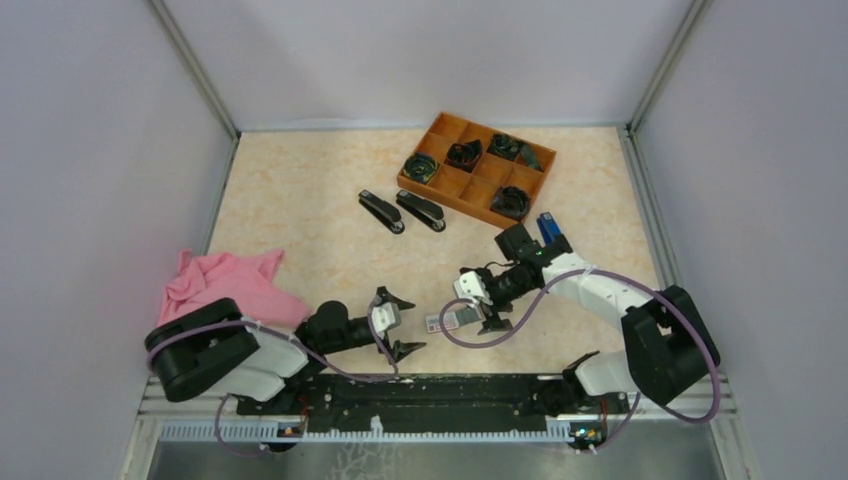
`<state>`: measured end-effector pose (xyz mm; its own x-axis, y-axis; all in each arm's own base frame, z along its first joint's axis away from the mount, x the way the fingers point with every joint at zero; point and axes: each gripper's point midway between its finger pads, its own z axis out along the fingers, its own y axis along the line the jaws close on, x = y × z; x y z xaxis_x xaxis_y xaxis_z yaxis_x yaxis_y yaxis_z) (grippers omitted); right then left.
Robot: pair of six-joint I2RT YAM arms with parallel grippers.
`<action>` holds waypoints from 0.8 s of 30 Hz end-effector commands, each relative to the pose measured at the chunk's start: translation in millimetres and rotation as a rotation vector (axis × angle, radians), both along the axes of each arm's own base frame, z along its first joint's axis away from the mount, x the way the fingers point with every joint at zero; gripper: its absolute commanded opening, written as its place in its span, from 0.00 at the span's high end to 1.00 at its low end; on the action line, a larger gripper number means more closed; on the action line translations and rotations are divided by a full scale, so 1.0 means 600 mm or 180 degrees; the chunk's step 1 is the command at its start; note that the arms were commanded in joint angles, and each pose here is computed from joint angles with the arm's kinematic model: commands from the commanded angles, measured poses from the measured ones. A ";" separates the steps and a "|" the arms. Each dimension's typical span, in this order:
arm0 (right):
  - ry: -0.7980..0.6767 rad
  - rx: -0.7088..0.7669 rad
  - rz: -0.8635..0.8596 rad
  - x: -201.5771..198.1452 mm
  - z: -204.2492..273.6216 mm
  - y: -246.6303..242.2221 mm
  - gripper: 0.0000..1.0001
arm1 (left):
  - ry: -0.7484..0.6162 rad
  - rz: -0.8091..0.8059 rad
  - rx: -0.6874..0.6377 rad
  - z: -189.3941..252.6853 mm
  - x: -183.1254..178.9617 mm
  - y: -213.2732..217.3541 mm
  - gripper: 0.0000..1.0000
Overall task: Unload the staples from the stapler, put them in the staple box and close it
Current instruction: Close the staple box at the center of the board.
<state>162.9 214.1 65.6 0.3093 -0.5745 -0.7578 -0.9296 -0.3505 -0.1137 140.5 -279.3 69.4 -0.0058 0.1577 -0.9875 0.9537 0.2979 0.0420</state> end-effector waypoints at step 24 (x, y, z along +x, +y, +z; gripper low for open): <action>-0.0118 -0.0405 -0.0331 0.042 -0.053 0.015 0.21 | -0.0295 -0.0253 0.0223 -0.063 0.021 -0.063 0.35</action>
